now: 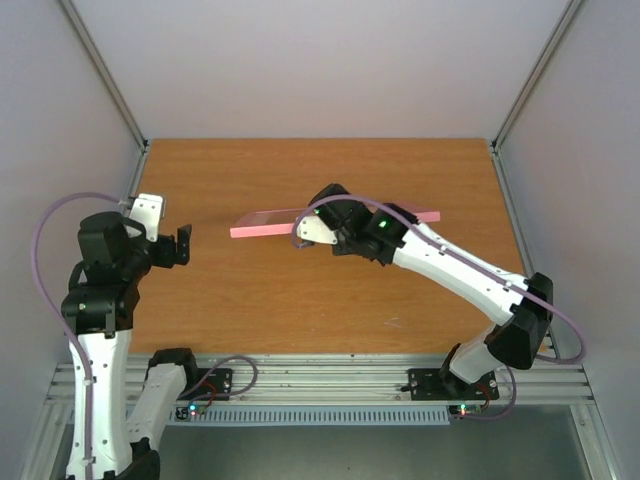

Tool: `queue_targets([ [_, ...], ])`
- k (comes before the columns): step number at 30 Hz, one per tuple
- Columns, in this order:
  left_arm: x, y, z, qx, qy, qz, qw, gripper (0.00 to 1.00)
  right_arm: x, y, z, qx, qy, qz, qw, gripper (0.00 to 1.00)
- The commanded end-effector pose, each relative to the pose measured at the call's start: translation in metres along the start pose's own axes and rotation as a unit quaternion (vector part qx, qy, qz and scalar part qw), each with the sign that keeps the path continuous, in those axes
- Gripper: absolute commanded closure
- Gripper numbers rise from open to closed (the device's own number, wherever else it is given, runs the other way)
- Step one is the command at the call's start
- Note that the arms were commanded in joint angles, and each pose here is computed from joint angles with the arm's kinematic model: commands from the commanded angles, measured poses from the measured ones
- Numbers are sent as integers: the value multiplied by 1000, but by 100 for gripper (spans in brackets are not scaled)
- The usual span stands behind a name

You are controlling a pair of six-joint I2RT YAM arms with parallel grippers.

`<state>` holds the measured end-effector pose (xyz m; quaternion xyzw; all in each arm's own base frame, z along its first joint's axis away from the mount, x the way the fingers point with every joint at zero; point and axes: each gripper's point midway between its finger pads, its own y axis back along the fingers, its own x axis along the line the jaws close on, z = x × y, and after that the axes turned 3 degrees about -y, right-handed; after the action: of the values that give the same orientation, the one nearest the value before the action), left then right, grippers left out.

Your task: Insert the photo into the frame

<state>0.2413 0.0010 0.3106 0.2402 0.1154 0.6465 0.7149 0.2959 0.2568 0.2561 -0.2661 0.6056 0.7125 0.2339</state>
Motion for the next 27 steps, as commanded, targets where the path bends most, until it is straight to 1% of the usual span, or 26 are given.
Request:
queue_targets([
  [1, -1, 3, 6, -10, 26, -7, 1000, 1, -33, -7, 40, -41, -19, -114, 992, 98],
  [4, 0, 0, 8, -6, 28, -10, 1000, 1, -2, -26, 51, -39, 3, -92, 995, 89],
  [6, 0, -3, 9, -3, 27, -12, 1000, 0, 21, -37, 56, -36, 17, -75, 996, 84],
  [7, 0, -4, 9, -2, 26, -12, 1000, 0, 31, -42, 58, -36, 21, -67, 997, 80],
  [10, 0, -7, 11, 0, 25, -16, 1000, 1, 60, -58, 61, -29, 28, -44, 998, 74],
  [13, 0, -9, 9, 8, 24, -17, 1000, 1, 87, -73, 63, -25, 33, -21, 999, 62],
  [15, 1, -11, 6, 16, 22, -16, 1000, 1, 101, -81, 65, -26, 33, -11, 999, 60],
  [24, 0, -23, -6, 48, 12, -25, 998, 0, 158, -117, 62, -25, 35, 23, 999, 58],
  [25, -1, -26, -7, 52, 12, -27, 998, 1, 162, -121, 62, -23, 35, 25, 999, 57],
  [27, -1, -31, -9, 58, 12, -30, 998, 1, 170, -127, 60, -18, 34, 34, 999, 51],
])
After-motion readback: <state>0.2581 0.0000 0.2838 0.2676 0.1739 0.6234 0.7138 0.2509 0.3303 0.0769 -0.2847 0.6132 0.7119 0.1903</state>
